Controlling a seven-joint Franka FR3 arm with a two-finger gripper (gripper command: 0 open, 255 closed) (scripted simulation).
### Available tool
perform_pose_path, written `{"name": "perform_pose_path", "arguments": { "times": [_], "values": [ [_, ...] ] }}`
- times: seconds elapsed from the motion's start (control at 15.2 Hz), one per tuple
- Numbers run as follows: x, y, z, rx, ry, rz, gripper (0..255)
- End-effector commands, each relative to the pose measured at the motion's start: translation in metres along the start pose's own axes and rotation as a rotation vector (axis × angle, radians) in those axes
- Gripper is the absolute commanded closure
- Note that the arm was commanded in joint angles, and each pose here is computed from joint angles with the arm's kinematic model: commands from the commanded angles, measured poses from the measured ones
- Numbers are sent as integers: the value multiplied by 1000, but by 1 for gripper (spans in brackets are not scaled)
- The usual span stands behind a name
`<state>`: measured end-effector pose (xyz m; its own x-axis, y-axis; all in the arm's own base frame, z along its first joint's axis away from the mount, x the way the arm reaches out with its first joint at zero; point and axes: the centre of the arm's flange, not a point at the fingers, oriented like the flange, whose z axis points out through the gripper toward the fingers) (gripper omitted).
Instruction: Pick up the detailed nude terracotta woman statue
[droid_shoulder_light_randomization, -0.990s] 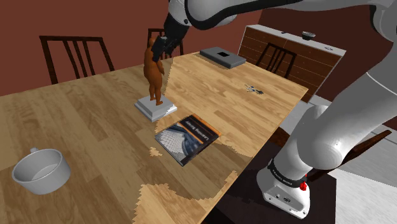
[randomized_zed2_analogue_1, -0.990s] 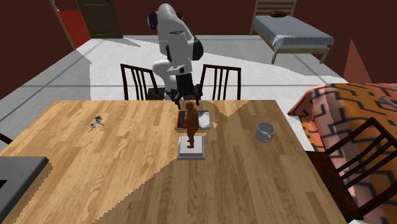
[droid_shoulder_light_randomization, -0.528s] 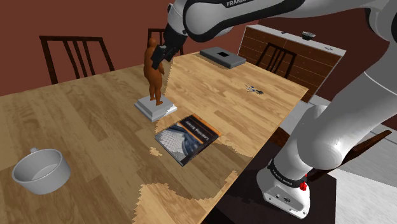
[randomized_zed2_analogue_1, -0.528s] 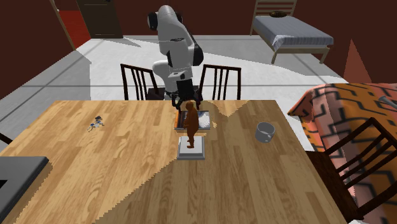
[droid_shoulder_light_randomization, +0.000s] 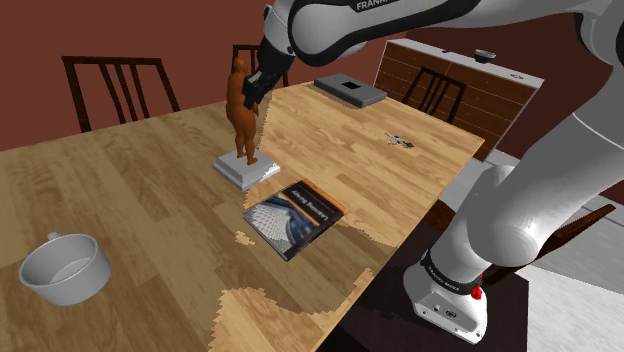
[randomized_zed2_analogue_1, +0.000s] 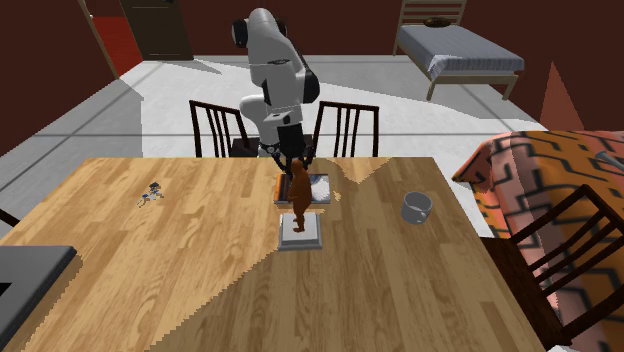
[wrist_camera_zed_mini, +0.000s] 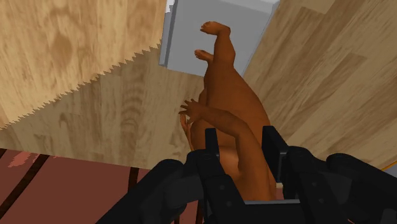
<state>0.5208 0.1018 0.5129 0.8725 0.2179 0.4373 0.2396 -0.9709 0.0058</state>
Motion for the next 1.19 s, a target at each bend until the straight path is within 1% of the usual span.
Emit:
{"name": "perform_pose_path", "arguments": {
  "times": [0.0,0.07,1.06,1.12],
  "values": [
    [-1,-1,1,1,-4,0,255],
    [-1,0,2,1,-4,0,255],
    [34,0,-70,1,-4,0,255],
    [34,0,-70,1,-4,0,255]
  ]
}}
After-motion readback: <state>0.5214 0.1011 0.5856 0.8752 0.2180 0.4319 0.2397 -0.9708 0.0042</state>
